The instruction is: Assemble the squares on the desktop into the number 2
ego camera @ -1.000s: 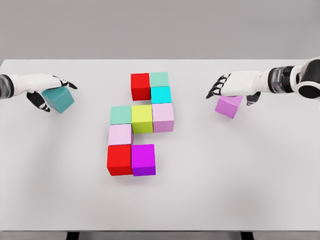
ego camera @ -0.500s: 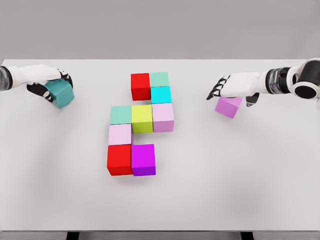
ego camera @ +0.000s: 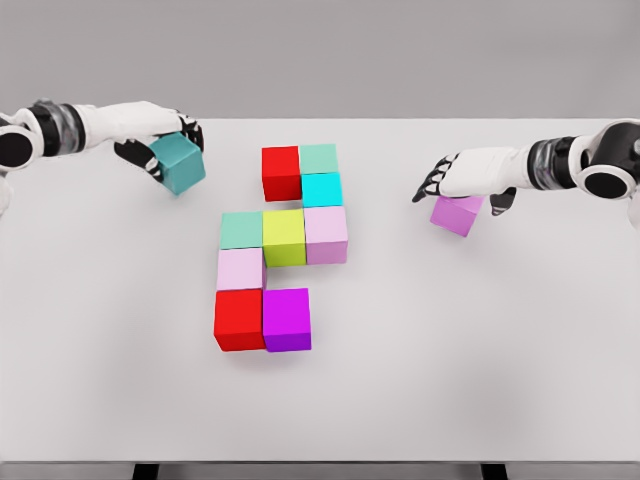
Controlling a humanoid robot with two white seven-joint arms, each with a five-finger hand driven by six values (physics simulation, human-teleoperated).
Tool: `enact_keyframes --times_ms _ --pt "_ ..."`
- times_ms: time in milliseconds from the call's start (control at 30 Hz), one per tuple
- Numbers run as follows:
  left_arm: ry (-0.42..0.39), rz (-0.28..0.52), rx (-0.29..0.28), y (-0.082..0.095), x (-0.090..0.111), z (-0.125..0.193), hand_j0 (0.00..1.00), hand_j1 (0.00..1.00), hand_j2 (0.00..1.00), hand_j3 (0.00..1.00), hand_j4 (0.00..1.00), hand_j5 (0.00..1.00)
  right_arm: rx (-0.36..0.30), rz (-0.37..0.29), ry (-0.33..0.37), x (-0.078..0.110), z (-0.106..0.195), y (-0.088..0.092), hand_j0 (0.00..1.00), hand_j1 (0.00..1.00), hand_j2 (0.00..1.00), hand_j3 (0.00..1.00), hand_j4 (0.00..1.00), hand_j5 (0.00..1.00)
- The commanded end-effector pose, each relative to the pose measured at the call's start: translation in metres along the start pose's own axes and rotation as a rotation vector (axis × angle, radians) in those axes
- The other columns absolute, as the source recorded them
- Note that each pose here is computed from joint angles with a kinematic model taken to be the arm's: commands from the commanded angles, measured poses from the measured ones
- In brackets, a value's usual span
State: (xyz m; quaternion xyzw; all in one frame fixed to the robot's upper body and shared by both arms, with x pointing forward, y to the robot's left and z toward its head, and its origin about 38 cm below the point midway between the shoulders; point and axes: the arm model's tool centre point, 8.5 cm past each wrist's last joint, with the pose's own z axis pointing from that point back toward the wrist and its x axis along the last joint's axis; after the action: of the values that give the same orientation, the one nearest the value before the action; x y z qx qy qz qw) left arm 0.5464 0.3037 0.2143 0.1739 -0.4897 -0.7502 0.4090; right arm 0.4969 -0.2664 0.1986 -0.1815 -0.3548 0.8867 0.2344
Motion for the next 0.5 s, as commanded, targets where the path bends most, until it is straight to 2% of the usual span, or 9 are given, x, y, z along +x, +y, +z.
enact_keyframes --times_ms 0,100,133,233,267,300,333,400,467 --pt "-0.023 0.007 0.009 0.002 0.008 -0.009 0.32 0.32 0.32 0.32 0.32 0.32 0.007 0.005 0.007 -0.001 0.0 0.001 1.0 1.0 1.0 1.0 1.0 1.0" --pt "-0.047 0.009 0.021 0.004 0.016 -0.014 0.32 0.32 0.32 0.32 0.32 0.32 0.005 0.009 0.01 -0.002 0.001 -0.001 0.73 0.73 0.73 0.73 0.73 0.73" --pt "-0.066 0.016 0.037 0.007 0.02 -0.015 0.32 0.32 0.32 0.32 0.32 0.32 0.005 0.007 0.01 -0.002 0.001 -0.001 0.69 0.69 0.69 0.69 0.69 0.69" --pt "-0.116 -0.041 0.039 0.019 0.049 -0.021 0.33 0.33 0.33 0.33 0.33 0.33 0.007 0.007 0.01 -0.002 0.001 0.0 0.69 0.69 0.69 0.69 0.69 0.69" --pt "-0.088 0.008 0.023 0.013 0.048 -0.022 0.33 0.33 0.33 0.33 0.33 0.33 0.007 0.007 0.01 -0.002 0.001 0.0 0.69 0.69 0.69 0.69 0.69 0.69" --pt "-0.075 0.012 -0.004 0.007 0.047 -0.02 0.33 0.33 0.33 0.33 0.33 0.33 0.006 0.007 0.01 -0.002 0.001 0.0 0.69 0.69 0.69 0.69 0.69 0.69" --pt "-0.073 0.01 0.0 0.009 0.049 -0.018 0.33 0.33 0.33 0.33 0.33 0.33 0.007 0.007 0.01 -0.002 0.001 0.0 0.69 0.69 0.69 0.69 0.69 0.69" --pt "-0.016 0.082 0.01 0.013 0.047 -0.02 0.33 0.33 0.33 0.33 0.33 0.33 0.003 0.01 0.005 0.0 -0.001 -0.002 0.69 0.69 0.69 0.69 0.69 0.69" --pt "0.048 0.126 0.008 0.013 0.041 -0.02 0.33 0.33 0.33 0.33 0.33 0.33 0.001 0.005 0.004 0.0 -0.001 -0.002 0.63 0.63 0.63 0.63 0.63 0.63"
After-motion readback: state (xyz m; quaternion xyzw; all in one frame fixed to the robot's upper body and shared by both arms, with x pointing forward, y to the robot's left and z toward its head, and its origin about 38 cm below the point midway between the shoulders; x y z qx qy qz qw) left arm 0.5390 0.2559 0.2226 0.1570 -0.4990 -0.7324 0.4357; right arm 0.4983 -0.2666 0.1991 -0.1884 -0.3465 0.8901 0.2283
